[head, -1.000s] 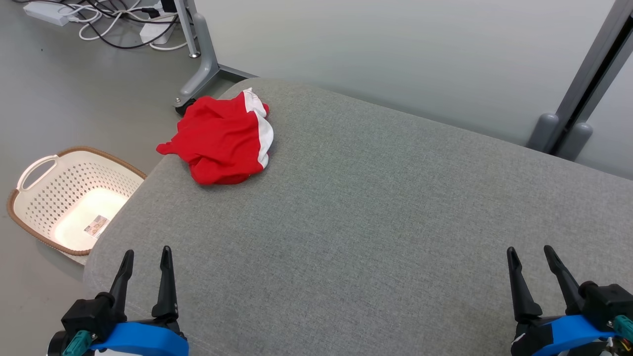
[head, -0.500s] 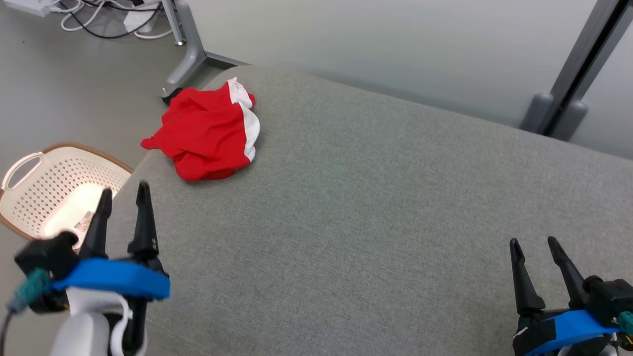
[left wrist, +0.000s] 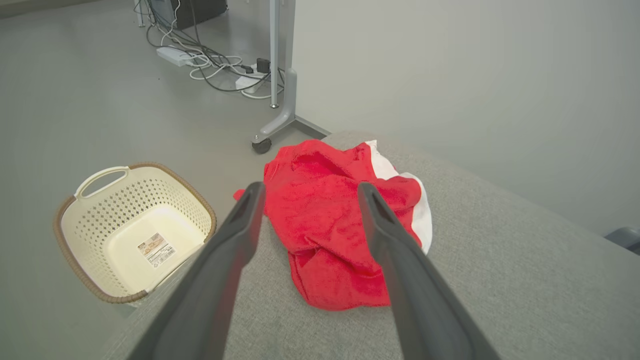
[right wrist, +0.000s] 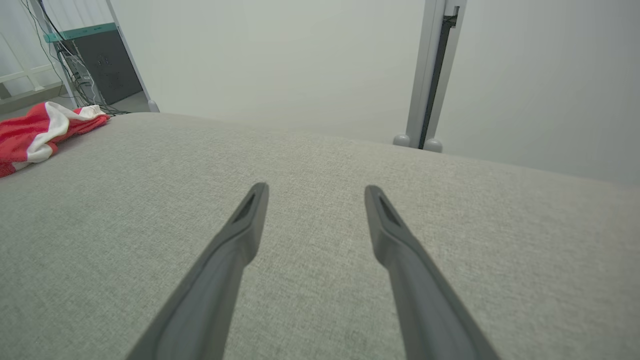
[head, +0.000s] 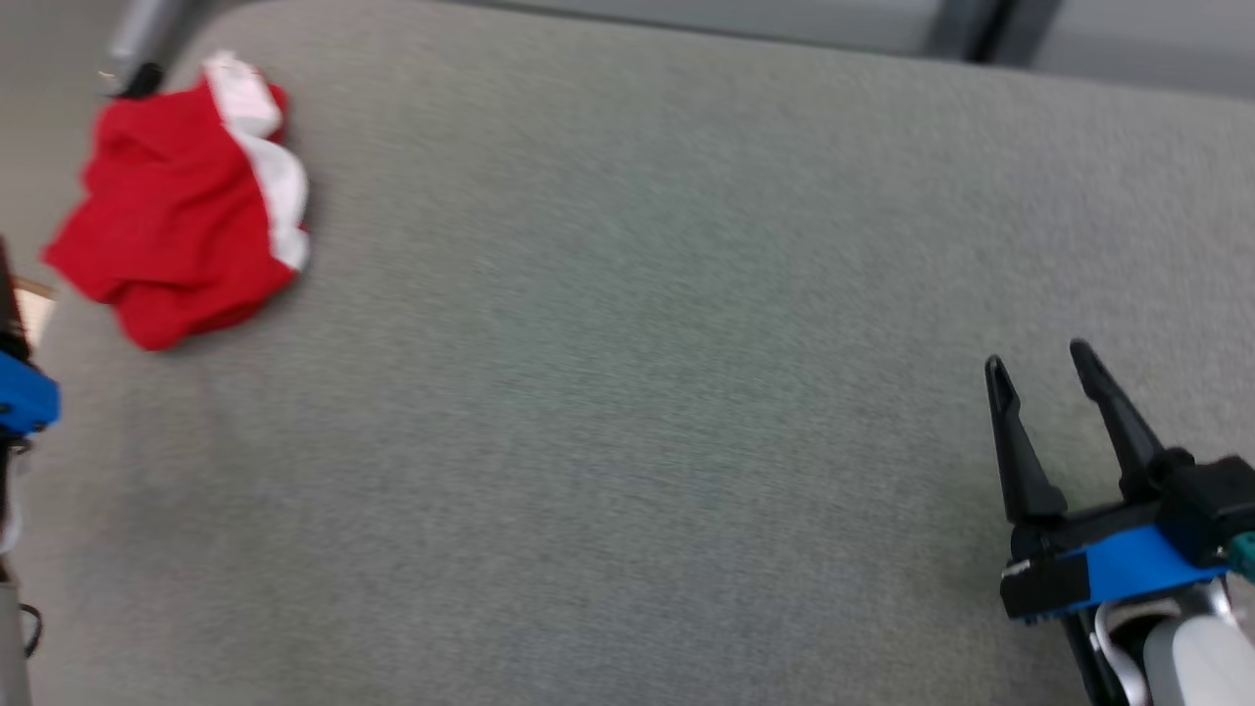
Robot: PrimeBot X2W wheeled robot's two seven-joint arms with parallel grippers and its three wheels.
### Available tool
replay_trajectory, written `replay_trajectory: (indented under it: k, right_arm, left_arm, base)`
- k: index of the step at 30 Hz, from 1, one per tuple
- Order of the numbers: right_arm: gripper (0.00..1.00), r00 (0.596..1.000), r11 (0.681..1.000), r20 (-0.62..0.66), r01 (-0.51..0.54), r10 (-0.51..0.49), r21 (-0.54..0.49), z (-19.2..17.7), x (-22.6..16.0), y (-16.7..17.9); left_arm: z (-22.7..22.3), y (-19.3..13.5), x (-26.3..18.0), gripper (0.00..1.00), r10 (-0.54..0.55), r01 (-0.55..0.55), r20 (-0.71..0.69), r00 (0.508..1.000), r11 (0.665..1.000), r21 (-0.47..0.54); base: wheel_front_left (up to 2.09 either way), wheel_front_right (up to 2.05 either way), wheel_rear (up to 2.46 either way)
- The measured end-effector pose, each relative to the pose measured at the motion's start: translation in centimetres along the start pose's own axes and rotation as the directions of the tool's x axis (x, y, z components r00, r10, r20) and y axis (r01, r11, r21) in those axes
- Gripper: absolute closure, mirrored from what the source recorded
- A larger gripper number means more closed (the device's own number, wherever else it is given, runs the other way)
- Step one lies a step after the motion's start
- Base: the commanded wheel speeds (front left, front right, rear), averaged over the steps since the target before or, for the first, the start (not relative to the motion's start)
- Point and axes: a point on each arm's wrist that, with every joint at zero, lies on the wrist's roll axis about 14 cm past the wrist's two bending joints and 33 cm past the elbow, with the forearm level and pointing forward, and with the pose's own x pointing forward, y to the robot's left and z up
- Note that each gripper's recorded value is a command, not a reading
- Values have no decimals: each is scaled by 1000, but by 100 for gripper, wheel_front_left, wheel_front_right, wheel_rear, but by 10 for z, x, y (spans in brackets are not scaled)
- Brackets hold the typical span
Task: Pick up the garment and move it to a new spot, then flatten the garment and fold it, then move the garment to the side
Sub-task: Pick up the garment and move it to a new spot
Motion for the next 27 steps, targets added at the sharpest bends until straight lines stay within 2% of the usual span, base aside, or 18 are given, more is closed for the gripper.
replay_trajectory:
  k: [2,4,8,13,17,19,21,27]
  right_arm:
    - [0,1000,1000,1,16,-16,-15,-2,4,-12]
    - [0,999,999,-13,37,-37,-25,-8,6,-25]
    - [0,997,997,-39,69,-70,-40,-21,8,-44]
    - [0,993,993,-51,107,-110,-52,-28,7,-62]
    - [0,990,990,-52,128,-131,-56,-30,4,-70]
    - [0,988,988,-48,141,-144,-57,-29,2,-74]
    - [0,987,987,-48,152,-154,-54,-29,0,-77]
    - [0,988,987,-4,154,-155,-41,-13,-1,-71]
  left_arm:
    - [-14,2,22,0,29,-29,-58,998,999,14]
    - [-32,-6,42,0,32,-35,-115,993,999,-22]
    - [-72,-7,73,0,71,-73,-223,972,997,2]
    - [-109,-7,95,0,119,-120,-313,942,993,18]
    - [-132,-6,103,0,135,-154,-390,911,988,-17]
    - [-142,-15,103,100,117,-155,-439,891,987,-50]
    - [-146,-24,101,100,91,-142,-480,873,987,-71]
    - [-118,-32,92,100,39,-83,-435,900,993,-83]
  base:
    - [0,0,0]
    - [0,0,0]
    - [0,0,0]
    - [0,0,0]
    - [0,0,0]
    - [0,0,0]
    - [0,0,0]
    - [0,0,0]
